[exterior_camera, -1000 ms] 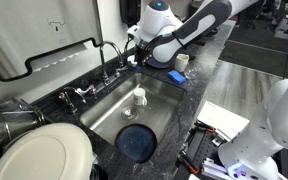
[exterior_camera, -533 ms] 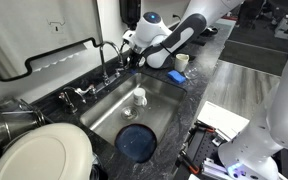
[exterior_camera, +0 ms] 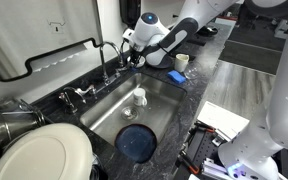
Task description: Completely close the tap
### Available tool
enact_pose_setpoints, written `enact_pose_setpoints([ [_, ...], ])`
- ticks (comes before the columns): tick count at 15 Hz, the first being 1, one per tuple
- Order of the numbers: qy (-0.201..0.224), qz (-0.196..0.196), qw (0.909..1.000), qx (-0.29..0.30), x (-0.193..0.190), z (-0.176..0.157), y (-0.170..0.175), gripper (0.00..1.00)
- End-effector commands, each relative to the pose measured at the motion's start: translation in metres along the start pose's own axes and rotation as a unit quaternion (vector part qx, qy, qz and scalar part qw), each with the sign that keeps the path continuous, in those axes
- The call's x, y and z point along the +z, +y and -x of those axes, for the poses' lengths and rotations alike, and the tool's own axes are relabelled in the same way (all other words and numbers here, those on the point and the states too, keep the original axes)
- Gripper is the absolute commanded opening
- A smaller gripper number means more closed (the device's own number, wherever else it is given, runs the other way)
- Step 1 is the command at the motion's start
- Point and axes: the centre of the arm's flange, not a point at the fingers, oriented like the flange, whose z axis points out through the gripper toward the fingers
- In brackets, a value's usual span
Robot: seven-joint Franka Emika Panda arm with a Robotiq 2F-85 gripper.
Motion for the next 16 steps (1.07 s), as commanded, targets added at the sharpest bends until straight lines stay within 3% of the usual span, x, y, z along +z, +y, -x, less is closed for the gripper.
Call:
enact_pose_setpoints([
  [1, -0.009, 0.012, 0.9999, -0.004, 0.022, -0.006, 0.007, 0.00],
  [10, -0.008, 0.013, 0.9995, 0.028, 0.040, -0.015, 0.009, 0.00],
  [16, 0.000, 0.046, 0.9984, 0.032, 0.048, -0.026, 0.009, 0.00],
])
